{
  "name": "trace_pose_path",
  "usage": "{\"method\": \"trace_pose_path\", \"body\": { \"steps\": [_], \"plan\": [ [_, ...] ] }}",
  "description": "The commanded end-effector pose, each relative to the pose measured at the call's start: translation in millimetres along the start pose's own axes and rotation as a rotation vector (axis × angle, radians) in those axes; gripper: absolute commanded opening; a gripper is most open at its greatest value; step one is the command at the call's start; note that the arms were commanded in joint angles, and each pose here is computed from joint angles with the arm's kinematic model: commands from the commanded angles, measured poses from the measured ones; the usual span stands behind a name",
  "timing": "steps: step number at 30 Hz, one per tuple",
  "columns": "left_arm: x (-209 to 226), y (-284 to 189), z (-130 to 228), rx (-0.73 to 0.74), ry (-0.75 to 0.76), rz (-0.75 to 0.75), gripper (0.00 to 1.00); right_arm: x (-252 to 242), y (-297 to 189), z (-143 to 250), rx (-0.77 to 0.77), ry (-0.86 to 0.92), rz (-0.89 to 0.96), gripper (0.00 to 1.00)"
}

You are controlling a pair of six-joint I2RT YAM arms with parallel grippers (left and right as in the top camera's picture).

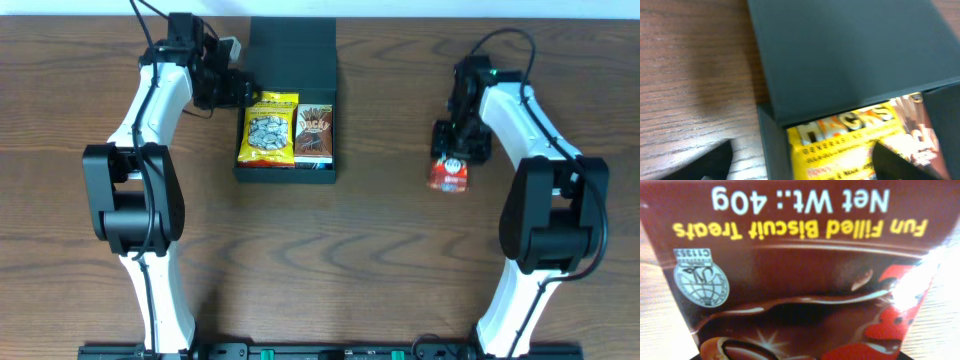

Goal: Pack container
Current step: 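Lift the Hello Panda box and lower it into the black box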

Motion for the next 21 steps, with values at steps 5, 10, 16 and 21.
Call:
{"method": "trace_pose_path", "body": {
  "steps": [5,10,16,21],
  "plan": [
    [-29.8,-44.6,-37.4,-0.108,0.061,0.047,0.95,16.7,-63.3,-38.4,-0.155,-0.021,-0.029,0.52],
    [-32.0,-73.4,-60.9,-0.191,0.082,0.048,0.95,64.9,-104.6,-58.5,-0.285,-0.064,-0.105,0.54],
    [16.6,-98.6,-76.1,-0.256,0.020,-0.022,0.95,142.6,-117.3,-59.5,-0.366,-0.169,-0.185,0.54],
    [51.2,-115.6,-81.2,-0.289,-0.025,-0.064,0.95,200.8,-117.0,-51.7,-0.399,-0.198,-0.240,0.52]
  ]
}}
Point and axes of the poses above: each gripper's point midway between its finger pads, its own y axis out along the fingers, its own x axis along the line the jaws close on, z = x × y, the point moved 3 cm from there along -y, back along the fingers, and after that the axes turned 11 degrees about -y, right-handed, at the moved point
